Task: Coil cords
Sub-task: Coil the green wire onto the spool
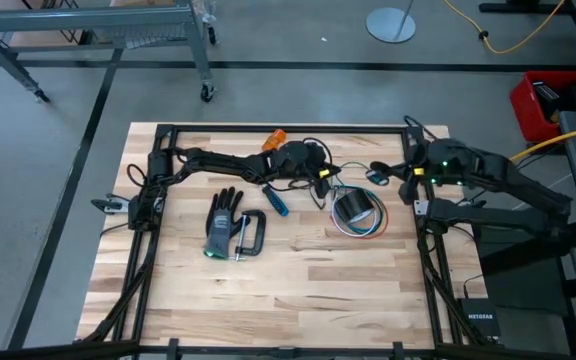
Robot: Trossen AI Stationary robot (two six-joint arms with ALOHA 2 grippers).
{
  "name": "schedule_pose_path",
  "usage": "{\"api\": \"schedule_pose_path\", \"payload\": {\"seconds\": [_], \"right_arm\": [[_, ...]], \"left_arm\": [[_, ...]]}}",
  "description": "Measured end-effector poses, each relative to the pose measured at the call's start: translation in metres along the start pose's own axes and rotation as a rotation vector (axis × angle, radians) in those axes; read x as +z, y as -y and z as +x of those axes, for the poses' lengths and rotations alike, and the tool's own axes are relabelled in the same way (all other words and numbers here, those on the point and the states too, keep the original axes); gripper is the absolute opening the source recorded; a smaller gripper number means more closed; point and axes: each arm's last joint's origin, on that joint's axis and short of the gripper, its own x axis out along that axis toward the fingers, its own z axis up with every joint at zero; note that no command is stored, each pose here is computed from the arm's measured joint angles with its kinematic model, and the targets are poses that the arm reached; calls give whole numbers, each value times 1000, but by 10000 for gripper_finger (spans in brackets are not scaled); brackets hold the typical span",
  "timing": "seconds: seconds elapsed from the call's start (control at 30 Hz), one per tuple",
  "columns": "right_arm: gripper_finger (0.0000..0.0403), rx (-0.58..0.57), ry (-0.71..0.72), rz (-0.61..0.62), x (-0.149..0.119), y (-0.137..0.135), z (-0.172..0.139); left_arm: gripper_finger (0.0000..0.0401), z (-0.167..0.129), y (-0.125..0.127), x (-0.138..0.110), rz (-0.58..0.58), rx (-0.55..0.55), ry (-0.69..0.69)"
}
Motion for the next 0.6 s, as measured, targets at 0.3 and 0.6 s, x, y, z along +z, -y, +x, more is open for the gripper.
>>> {"api": "schedule_pose_path", "payload": {"seconds": [0.3,0.6], "right_arm": [[1,-189,-141,-29,-1,3,16],[1,-186,-223,-46,3,1,34]], "left_arm": [[0,0,0,1,-12,0,-1],[0,-6,-3,11,51,7,26]]}}
